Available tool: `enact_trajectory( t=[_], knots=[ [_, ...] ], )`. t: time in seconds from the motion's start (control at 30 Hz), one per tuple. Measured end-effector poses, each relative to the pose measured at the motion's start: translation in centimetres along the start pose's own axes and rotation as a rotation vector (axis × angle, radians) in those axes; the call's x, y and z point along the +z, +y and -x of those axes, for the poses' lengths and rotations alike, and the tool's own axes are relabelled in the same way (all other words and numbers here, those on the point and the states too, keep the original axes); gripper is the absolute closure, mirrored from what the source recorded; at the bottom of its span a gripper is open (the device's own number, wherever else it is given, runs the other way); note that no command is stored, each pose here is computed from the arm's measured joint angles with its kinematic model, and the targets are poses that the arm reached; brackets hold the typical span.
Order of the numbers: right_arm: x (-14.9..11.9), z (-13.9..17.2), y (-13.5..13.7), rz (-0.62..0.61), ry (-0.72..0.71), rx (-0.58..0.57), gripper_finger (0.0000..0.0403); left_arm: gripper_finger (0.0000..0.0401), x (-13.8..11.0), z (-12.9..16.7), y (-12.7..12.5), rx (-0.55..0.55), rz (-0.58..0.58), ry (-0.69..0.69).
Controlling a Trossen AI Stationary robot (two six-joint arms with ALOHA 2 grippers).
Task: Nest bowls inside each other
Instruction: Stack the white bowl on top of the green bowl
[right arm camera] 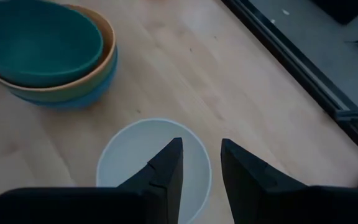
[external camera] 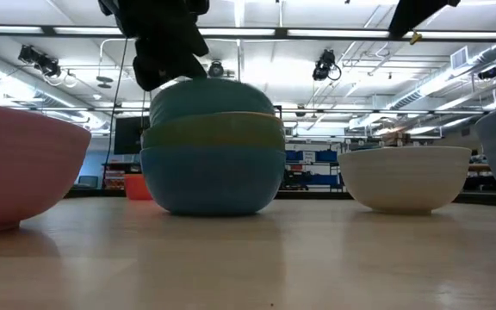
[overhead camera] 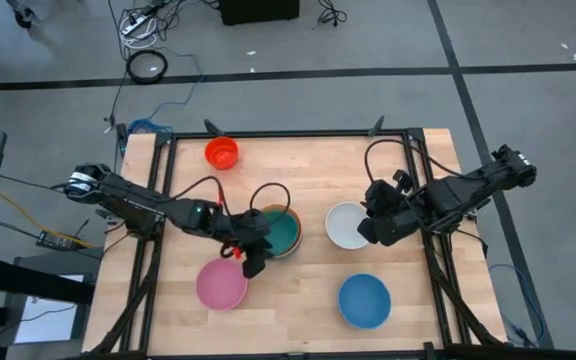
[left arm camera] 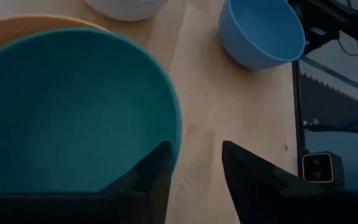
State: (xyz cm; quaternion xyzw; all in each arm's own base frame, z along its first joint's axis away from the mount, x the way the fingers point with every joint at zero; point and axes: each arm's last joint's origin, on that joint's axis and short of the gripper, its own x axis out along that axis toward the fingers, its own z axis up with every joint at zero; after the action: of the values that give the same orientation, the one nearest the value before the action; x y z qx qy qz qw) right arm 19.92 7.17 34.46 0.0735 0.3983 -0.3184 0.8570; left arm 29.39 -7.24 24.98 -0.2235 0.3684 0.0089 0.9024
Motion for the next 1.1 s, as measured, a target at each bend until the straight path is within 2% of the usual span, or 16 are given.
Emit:
enact_trajectory(
  t=[0.23,0.4,0.53,0.67,0.93,1.1],
  knots=[
    [0.0,-0.2,0.1,-0.007,0.005,0.007,0.0305,0.0249,0.1,0.1,0.0,0.005,0.001,-0.016],
    [-0.4,-1.0,0.1,-0.028,0.122,0.055,0.0303,0.0249,0.8,1.5,-0.3,0.010,-0.008,-0.051],
    [-1.5,-2.6,0.6,-0.043,0.213,0.100,0.0290,0.0249,1.7,3.7,-0.5,0.130,-0.043,-0.078],
    [-2.5,-4.6,1.3,-0.071,0.282,0.181,0.0264,0.0249,2.0,5.9,-0.3,0.274,-0.052,-0.018],
    [-3.8,-7.5,3.3,-0.149,0.289,0.437,0.0228,0.0249,1.9,10.0,0.2,0.519,-0.050,0.120],
    [-4.8,-8.5,3.4,-0.162,0.295,0.433,0.0227,0.0249,1.7,11.6,0.5,0.598,-0.054,0.153]
  ],
)
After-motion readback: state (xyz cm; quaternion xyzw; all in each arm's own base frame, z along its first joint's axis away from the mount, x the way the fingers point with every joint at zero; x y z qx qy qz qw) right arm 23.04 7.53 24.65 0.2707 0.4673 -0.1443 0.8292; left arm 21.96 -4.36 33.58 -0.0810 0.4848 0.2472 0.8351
